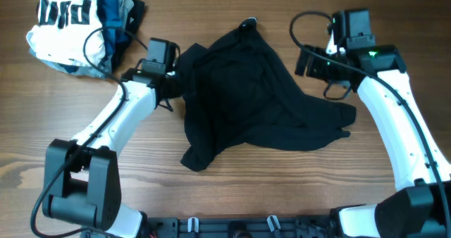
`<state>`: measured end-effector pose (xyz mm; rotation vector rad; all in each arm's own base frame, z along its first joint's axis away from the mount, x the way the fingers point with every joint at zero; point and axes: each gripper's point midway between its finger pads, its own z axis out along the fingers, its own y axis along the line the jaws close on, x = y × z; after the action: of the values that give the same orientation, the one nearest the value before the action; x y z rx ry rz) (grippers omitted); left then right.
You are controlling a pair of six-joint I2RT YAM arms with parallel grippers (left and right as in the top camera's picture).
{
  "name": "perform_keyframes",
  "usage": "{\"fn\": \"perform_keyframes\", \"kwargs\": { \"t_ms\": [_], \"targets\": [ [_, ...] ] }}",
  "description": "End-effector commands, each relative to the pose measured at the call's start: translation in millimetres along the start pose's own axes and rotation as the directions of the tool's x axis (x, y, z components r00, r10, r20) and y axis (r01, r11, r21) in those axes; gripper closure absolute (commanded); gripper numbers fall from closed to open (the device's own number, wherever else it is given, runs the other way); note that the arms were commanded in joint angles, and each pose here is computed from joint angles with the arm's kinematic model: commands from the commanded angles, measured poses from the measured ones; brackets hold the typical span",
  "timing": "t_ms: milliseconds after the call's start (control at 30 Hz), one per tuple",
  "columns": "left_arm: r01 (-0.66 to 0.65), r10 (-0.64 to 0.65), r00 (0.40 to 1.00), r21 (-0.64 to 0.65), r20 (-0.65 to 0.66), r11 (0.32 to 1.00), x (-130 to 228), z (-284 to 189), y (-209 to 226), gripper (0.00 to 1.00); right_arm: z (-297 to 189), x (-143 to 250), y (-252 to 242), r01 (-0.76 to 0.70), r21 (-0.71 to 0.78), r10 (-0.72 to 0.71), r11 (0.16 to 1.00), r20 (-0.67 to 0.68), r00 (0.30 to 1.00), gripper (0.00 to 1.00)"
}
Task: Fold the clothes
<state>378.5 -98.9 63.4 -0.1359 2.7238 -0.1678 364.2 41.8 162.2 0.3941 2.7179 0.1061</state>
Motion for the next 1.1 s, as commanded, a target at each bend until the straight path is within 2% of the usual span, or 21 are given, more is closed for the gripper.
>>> {"fn": "perform_keyframes", "kwargs": {
  "t_ms": [0, 167, 267, 333, 567, 900, 1000, 1067],
  "targets": [
    [-0.086, 0.088, 0.996, 0.075, -0.027, 0.993, 13, -8, -34, 0.0, 22, 22, -38, -0.149, 0.161, 0.156, 0.976, -0.036, 0.987, 0.01],
    [-0.152, 0.158, 0.986, 0.101, -0.051, 0.983, 31, -10, -59, 0.0, 48, 39, -60, -0.203, 0.182, 0.216, 0.962, -0.058, 0.975, 0.01],
    [-0.181, 0.187, 0.981, 0.114, -0.05, 0.977, 36, -11, -70, 0.0, 57, 46, -79, -0.274, 0.192, 0.292, 0.942, -0.069, 0.954, 0.05],
    [-0.19, 0.197, 0.979, 0.119, -0.049, 0.974, 38, -11, -74, 0.0, 61, 49, -86, -0.284, 0.171, 0.302, 0.943, -0.087, 0.949, 0.12],
    [-0.191, 0.197, 0.98, 0.123, -0.039, 0.974, 36, -11, -75, 0.0, 78, 71, -83, -0.158, 0.083, 0.17, 0.984, -0.175, 0.97, 0.28],
    [-0.193, 0.197, 0.98, 0.128, -0.025, 0.973, 33, -11, -77, 0.0, 93, 102, -76, 0.056, -0.037, -0.063, 0.998, -0.244, 0.968, 0.32],
    [-0.193, 0.196, 0.981, 0.133, -0.009, 0.972, 29, -11, -79, 0.0, 99, 106, -77, 0.068, -0.04, -0.075, 0.997, -0.237, 0.969, 0.37],
    [-0.193, 0.195, 0.981, 0.135, -0.004, 0.972, 28, -11, -80, 0.0, 101, 107, -78, 0.069, -0.04, -0.077, 0.997, -0.232, 0.97, 0.47]
  ]
}}
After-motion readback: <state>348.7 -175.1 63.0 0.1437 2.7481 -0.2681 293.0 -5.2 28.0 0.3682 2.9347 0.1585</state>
